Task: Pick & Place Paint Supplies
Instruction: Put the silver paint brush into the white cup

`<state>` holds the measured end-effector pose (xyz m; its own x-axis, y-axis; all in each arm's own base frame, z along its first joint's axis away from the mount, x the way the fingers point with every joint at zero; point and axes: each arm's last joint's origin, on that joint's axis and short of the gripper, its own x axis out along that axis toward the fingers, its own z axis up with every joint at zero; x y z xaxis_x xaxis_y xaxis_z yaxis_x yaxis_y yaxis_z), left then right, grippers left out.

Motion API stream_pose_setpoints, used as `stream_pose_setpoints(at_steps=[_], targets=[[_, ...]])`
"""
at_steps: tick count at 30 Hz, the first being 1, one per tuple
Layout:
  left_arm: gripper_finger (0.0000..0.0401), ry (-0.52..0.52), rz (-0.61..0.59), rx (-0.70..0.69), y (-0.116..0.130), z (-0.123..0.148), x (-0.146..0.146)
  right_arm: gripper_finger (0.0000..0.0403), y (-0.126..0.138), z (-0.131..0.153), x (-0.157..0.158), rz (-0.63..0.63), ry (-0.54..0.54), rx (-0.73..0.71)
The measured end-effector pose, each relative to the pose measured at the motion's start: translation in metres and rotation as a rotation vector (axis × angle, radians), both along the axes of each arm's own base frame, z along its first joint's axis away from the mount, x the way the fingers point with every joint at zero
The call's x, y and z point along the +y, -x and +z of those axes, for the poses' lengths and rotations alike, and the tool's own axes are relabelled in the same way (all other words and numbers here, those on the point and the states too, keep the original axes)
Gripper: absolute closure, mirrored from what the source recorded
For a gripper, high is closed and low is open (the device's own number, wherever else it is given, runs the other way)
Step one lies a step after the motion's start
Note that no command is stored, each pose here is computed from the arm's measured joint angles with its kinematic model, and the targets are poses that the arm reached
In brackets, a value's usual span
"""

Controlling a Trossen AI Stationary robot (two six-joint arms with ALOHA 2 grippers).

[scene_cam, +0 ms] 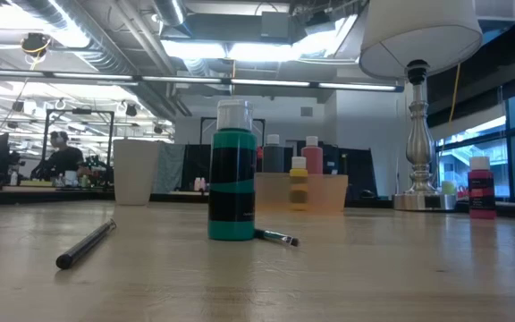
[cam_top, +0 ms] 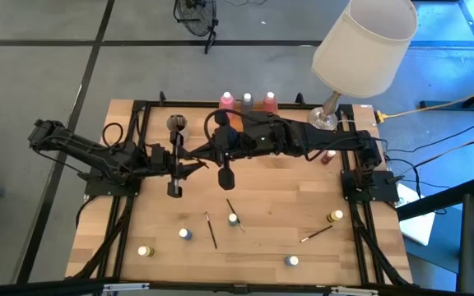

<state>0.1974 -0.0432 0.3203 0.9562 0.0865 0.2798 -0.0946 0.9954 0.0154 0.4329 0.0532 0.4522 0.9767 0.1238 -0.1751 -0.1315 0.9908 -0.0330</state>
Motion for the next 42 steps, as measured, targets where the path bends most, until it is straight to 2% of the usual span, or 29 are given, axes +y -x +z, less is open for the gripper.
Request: stream_pose_setpoints(at_steps=[5,11,17,20,25,29,34,42], targets=[[0.0384,-0.002,-0.003,0.008,0.0,-0.001,0.0,0.0402,0.0,-0.002,-0.002,-0.003,0.003,0.027],[0.0386,0.01,-0.006,0.028,-0.001,-0.003,0.0,0.0377,0.0,-0.002,-0.001,-0.001,0.016,0.025],[0.0387,0.048,0.001,0.041,0.004,-0.002,0.001,0.0319,0.002,-0.003,0.011,0.029,0.064,0.023],[0.0387,0.058,0.029,0.036,0.01,0.001,0.002,0.0283,0.004,-0.005,0.018,-0.018,0.083,0.045],[0.0387,0.085,0.157,0.077,0.023,0.002,0.005,0.0219,0.017,0.001,0.028,-0.17,0.098,0.068],[0.0387,0.1,0.3,0.131,0.037,0.001,0.01,0.0187,0.027,0.009,0.04,-0.196,0.077,0.049],[0.0387,0.083,0.526,0.279,0.052,-0.012,0.021,0.0179,0.032,0.013,0.047,-0.219,0.059,0.026],[0.0387,0.164,0.649,0.33,0.057,-0.021,0.043,0.0189,0.032,0.013,0.048,-0.223,0.027,0.028]])
